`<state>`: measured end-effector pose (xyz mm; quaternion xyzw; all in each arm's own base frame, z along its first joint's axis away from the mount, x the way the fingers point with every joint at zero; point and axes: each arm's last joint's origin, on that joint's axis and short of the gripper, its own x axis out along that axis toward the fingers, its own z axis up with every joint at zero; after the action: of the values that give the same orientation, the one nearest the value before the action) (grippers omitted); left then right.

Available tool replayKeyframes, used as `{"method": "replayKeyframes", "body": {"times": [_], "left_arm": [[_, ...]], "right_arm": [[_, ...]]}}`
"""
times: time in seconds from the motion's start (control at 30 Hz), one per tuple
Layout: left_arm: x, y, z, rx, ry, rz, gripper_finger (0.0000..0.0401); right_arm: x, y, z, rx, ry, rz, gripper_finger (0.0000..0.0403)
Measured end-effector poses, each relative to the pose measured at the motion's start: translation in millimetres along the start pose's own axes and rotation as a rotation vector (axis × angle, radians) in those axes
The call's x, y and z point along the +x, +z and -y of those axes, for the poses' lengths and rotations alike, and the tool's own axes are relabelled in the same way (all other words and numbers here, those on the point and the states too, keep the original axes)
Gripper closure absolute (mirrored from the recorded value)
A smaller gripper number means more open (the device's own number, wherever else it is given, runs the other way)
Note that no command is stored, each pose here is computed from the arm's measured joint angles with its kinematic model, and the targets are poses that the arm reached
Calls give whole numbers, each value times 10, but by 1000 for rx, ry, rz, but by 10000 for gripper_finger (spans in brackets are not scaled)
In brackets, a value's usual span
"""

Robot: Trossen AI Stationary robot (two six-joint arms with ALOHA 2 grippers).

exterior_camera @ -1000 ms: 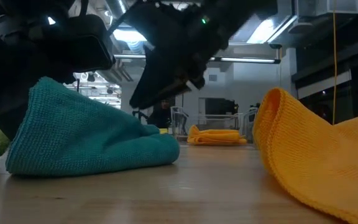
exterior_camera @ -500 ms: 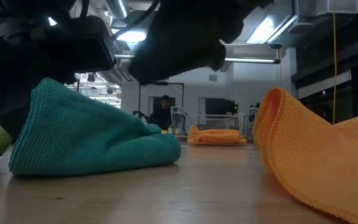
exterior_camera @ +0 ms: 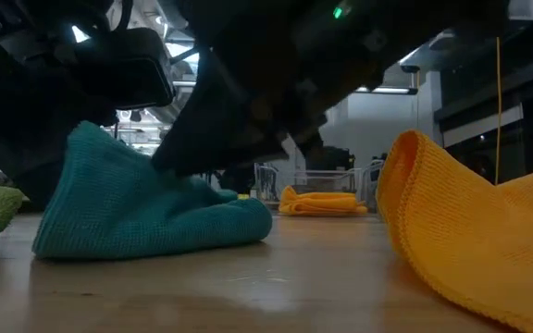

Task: Fold microfiber towels
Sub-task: Fold the blue towel on the table

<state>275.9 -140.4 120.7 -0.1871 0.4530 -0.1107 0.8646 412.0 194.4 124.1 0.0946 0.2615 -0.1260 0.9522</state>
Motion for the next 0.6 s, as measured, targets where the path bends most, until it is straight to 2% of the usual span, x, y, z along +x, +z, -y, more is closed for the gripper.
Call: {"method": "replayKeyframes", "body": {"times": [0.4, 0.6], "left_arm": [[0, 4, 10, -60, -15, 2, 282], [-133, 67, 21, -137, -102, -45, 282]], "right_arm": [[390, -194, 235, 61, -35, -39, 295], [439, -254, 246, 87, -24, -58, 295]]}}
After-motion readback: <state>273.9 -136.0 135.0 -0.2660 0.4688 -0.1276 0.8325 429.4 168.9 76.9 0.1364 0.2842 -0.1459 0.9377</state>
